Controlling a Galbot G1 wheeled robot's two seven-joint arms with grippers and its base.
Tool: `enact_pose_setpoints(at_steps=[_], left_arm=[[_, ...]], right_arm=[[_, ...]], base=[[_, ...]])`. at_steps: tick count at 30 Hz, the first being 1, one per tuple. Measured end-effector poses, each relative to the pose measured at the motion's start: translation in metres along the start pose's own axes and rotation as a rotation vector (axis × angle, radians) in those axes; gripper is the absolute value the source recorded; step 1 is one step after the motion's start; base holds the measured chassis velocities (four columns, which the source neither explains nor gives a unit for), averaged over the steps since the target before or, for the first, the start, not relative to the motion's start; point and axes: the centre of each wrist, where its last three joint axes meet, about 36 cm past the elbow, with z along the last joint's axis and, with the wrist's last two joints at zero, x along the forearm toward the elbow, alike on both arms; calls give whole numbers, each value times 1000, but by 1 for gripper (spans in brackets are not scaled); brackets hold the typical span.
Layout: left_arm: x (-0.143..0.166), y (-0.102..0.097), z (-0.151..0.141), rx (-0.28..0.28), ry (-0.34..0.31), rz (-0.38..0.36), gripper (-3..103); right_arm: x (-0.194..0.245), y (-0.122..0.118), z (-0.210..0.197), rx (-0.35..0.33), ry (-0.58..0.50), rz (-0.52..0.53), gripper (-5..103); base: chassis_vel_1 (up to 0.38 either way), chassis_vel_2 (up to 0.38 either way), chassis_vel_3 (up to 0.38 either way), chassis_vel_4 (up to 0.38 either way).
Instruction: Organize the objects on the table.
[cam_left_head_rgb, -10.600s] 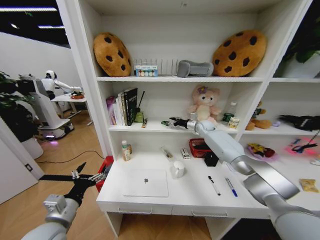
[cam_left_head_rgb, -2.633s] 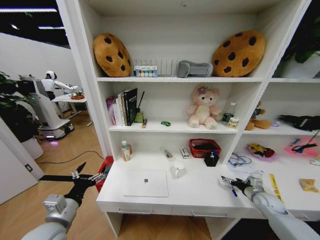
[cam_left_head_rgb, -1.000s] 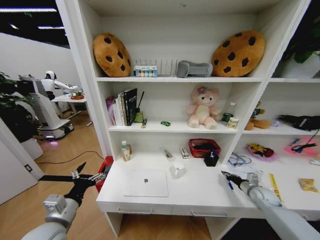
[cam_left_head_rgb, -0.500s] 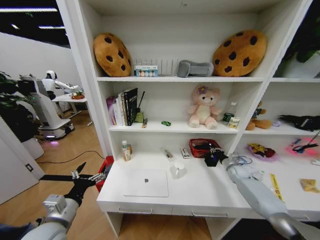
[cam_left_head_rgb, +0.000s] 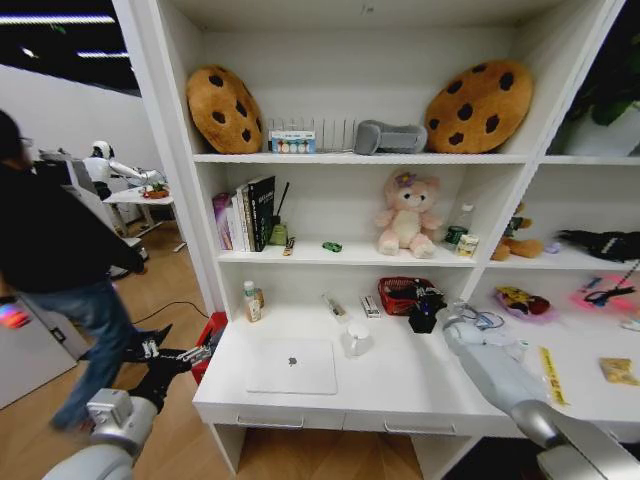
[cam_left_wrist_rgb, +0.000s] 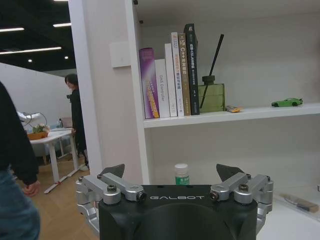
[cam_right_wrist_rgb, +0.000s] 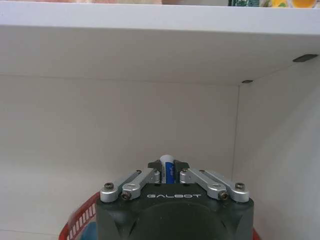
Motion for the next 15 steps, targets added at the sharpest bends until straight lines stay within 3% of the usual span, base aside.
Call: enact_pose_setpoints(at_steps=[3, 12, 15], left_arm=[[0, 0, 0, 0, 0, 0, 100], [0, 0, 0, 0, 0, 0, 100], [0, 0, 0, 0, 0, 0, 100]], right_arm=[[2, -7, 0, -1, -10, 13, 13], [5, -18, 21, 141, -58, 51, 13], [2, -16, 22, 150, -78, 60, 13]], base=[[0, 0, 0, 0], [0, 0, 0, 0], [0, 0, 0, 0]])
